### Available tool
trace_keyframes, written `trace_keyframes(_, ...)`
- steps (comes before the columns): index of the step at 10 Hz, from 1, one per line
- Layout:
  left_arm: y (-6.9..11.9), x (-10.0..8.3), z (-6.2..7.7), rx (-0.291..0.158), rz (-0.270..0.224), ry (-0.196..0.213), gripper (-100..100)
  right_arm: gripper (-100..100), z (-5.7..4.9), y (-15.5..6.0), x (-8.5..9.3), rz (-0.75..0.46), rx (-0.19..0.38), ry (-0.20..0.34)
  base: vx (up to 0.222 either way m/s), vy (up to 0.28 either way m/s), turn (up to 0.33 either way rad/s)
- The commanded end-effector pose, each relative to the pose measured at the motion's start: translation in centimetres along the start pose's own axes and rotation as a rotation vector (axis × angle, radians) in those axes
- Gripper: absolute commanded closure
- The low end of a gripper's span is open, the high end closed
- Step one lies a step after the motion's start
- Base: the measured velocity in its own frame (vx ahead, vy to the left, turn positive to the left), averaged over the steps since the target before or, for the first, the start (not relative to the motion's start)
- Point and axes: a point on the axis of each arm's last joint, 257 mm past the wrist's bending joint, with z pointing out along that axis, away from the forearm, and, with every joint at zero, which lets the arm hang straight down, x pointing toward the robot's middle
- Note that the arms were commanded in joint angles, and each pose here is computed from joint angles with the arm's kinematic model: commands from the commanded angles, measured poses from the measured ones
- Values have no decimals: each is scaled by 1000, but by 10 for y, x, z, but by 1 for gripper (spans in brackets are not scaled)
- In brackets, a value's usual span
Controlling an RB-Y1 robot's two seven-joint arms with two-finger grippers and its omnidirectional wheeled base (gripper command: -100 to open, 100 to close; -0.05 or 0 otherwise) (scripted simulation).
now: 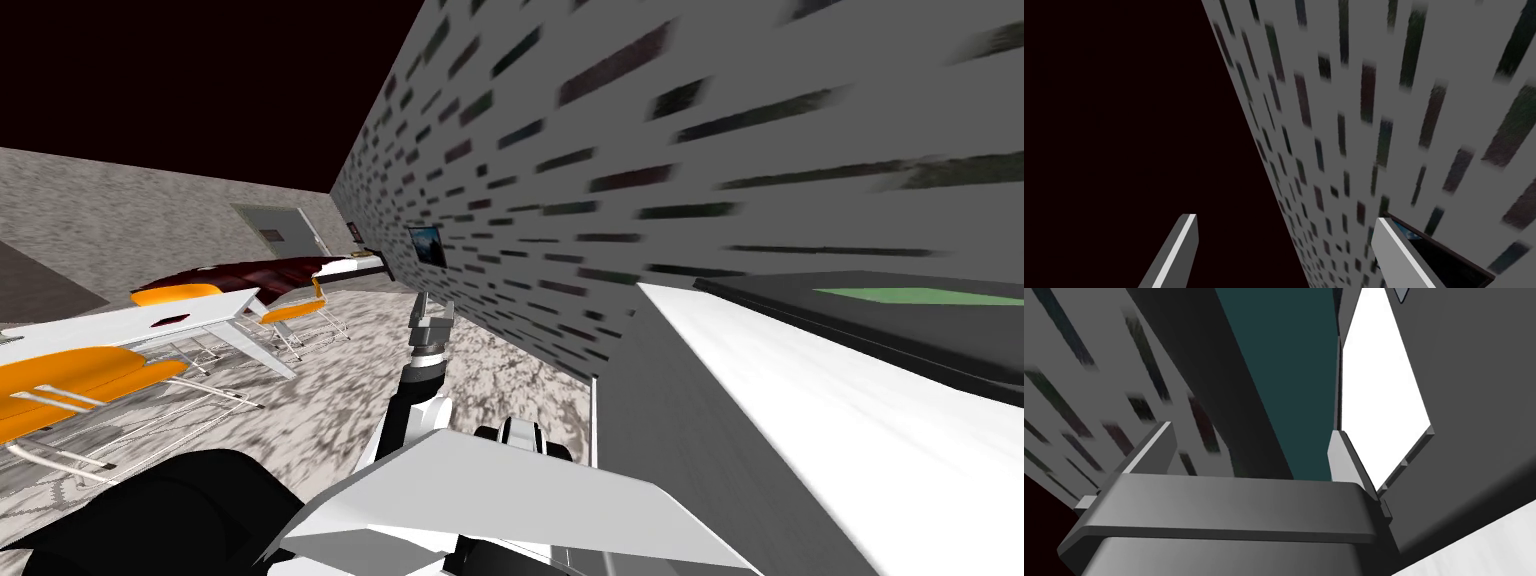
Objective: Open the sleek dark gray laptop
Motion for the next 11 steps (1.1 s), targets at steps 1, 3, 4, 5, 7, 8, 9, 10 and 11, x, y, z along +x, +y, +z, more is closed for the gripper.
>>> trace_keyframes(1, 0, 0, 0, 0, 0, 0, 0, -100, 27, 11, -9, 28, -13, -41, -29, 2, -36)
trace_keyframes(3, 0, 0, 0, 0, 0, 0, 0, -100, 33, 27, -12, 42, -44, -51, 9, 2, -23)
trace_keyframes(4, 0, 0, 0, 0, 0, 0, 0, -100, 52, 10, -12, 92, 20, -68, -148, -13, 172)
trace_keyframes(5, 0, 0, 0, 0, 0, 0, 0, -100, 63, 10, -10, 110, 32, -68, -196, -19, 142)
trace_keyframes(7, 0, 0, 0, 0, 0, 0, 0, -100, 83, 28, -26, 113, -13, -105, -58, -2, 11)
trace_keyframes(8, 0, 0, 0, 0, 0, 0, 0, -100, 88, 44, -30, 125, -46, -114, 4, 3, -22)
trace_keyframes(9, 0, 0, 0, 0, 0, 0, 0, -100, 107, 23, -30, 158, 20, -114, -149, 0, 121)
trace_keyframes(10, 0, 0, 0, 0, 0, 0, 0, -100, 117, 21, -30, 170, 25, -114, -188, -20, 140)
trace_keyframes(11, 0, 0, 0, 0, 0, 0, 0, -100, 127, 19, -39, 164, 18, -137, -115, -7, 5)
